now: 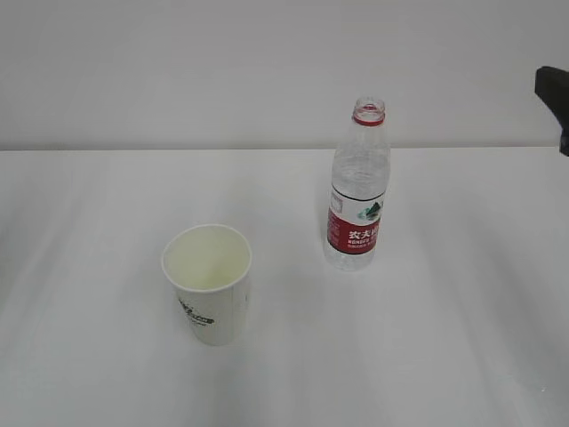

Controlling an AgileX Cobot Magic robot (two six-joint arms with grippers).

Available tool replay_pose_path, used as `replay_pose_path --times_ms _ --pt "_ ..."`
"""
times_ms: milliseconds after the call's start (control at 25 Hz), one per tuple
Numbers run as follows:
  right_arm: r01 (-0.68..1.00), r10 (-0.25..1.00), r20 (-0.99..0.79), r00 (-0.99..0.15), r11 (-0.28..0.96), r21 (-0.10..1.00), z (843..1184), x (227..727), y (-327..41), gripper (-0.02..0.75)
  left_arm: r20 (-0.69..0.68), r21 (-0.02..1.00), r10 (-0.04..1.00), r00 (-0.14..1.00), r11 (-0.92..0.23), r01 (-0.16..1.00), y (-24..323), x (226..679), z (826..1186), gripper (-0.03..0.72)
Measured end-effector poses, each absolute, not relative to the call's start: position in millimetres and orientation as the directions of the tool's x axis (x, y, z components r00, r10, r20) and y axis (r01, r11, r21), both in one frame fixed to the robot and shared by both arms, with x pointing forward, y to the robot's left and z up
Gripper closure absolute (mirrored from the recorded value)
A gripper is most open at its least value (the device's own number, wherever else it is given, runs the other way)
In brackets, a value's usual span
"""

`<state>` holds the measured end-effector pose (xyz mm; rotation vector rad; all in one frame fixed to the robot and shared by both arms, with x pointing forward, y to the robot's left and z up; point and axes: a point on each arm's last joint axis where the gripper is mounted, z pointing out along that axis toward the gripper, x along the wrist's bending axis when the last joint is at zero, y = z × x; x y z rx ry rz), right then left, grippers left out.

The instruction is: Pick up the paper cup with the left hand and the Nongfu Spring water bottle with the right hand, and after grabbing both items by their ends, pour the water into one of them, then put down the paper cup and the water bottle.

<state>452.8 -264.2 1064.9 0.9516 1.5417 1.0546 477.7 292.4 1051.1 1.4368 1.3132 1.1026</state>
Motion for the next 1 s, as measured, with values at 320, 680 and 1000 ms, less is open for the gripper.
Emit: replay_pose_path --times_ms 320,680,1000 --pt "0.077 0.928 -0.275 -0.252 0.302 0.95 1042.8 468.0 -256.6 0.15 0.05 0.966 0.997 0.051 -0.062 0.251 292.1 485.8 1036.0 0.129" --pt "0.096 0.941 -0.199 -0.273 0.232 0.968 1010.4 462.9 -254.8 0.15 0.051 0.982 0.998 0.047 -0.059 0.177 293.0 462.3 1002.6 0.129" --pt "0.128 0.95 -0.106 -0.293 0.149 0.981 977.0 451.0 -254.0 0.15 -0.004 0.984 0.998 0.059 -0.007 0.178 288.0 454.2 978.9 0.129"
